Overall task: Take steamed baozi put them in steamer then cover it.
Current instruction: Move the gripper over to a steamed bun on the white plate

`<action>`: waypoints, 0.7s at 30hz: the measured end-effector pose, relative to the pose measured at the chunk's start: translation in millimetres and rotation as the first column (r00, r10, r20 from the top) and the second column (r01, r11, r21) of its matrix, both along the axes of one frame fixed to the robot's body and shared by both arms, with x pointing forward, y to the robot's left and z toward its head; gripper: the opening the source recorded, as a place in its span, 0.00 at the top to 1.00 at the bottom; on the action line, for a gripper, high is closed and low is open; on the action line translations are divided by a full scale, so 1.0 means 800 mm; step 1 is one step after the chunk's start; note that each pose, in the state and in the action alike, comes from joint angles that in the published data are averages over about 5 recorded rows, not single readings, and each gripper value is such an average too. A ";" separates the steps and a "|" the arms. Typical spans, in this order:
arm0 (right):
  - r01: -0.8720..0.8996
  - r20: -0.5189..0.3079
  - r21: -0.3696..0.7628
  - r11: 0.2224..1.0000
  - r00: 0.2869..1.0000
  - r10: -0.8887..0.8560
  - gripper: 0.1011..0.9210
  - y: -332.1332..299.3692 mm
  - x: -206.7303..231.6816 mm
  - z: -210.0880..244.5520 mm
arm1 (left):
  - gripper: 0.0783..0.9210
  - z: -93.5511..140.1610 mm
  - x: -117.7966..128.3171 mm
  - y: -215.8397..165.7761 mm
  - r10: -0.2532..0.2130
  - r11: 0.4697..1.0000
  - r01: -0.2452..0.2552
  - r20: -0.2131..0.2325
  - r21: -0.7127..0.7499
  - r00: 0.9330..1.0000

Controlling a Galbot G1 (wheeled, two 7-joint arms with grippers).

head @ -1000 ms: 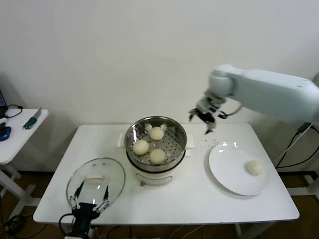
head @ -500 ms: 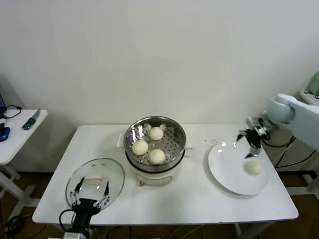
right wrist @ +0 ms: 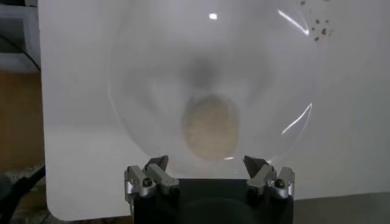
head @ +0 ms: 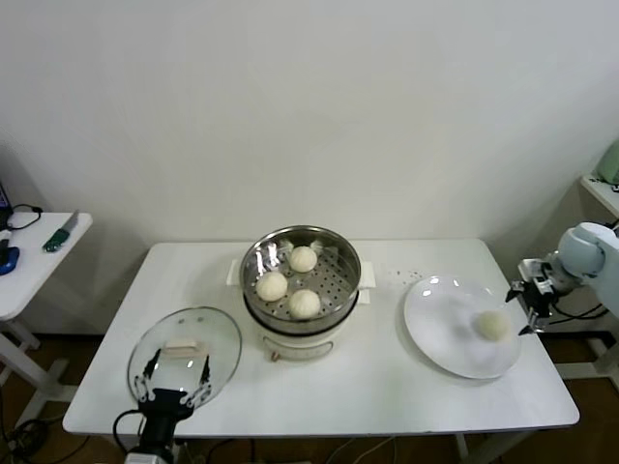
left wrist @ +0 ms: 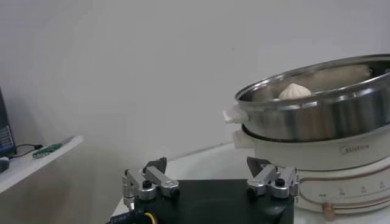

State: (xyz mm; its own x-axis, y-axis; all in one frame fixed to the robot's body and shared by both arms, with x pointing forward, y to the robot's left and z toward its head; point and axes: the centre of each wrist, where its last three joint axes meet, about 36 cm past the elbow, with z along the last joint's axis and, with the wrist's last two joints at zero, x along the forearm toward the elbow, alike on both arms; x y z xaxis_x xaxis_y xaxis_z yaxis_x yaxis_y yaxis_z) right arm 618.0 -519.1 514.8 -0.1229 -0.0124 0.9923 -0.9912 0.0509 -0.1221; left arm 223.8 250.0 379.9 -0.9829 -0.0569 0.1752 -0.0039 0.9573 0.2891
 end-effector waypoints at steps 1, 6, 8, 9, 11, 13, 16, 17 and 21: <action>0.004 -0.002 -0.003 1.000 1.000 -0.004 0.12 -0.002 0.001 -0.004 | 0.12 0.000 0.000 0.000 0.001 1.000 -0.001 -0.001 0.001 1.000; 0.015 -0.011 -0.009 1.000 1.000 -0.015 0.12 -0.002 0.008 -0.022 | 0.12 -0.002 0.000 0.003 0.005 1.000 -0.005 -0.006 0.006 1.000; 0.015 -0.013 -0.009 1.000 1.000 -0.015 0.12 0.002 0.013 -0.028 | 0.12 -0.003 0.000 0.004 0.006 1.000 -0.006 -0.007 0.008 1.000; 0.015 -0.014 -0.008 1.000 1.000 -0.015 0.12 0.005 0.016 -0.031 | 0.12 -0.003 0.000 0.004 0.006 1.000 -0.006 -0.008 0.009 1.000; 0.012 -0.018 -0.008 1.000 1.000 -0.012 0.12 0.010 0.021 -0.038 | 0.12 -0.003 0.001 0.005 0.007 1.000 -0.007 -0.009 0.010 1.000; 0.008 -0.023 -0.009 1.000 1.000 -0.008 0.12 0.017 0.025 -0.044 | 0.12 -0.004 0.002 0.005 0.007 1.000 -0.007 -0.009 0.011 1.000; 0.001 -0.032 -0.012 1.000 0.999 -0.002 0.12 0.026 0.032 -0.053 | 0.12 -0.004 0.003 0.005 0.009 1.000 -0.009 -0.009 0.012 1.000; -0.001 -0.036 -0.014 1.000 0.999 0.001 0.12 0.028 0.033 -0.055 | 0.12 -0.004 0.003 0.006 0.009 1.000 -0.009 -0.009 0.012 1.000; -0.011 -0.050 -0.024 1.000 0.999 0.010 0.12 0.036 0.039 -0.064 | 0.12 -0.004 0.004 0.007 0.011 1.000 -0.011 -0.008 0.013 1.000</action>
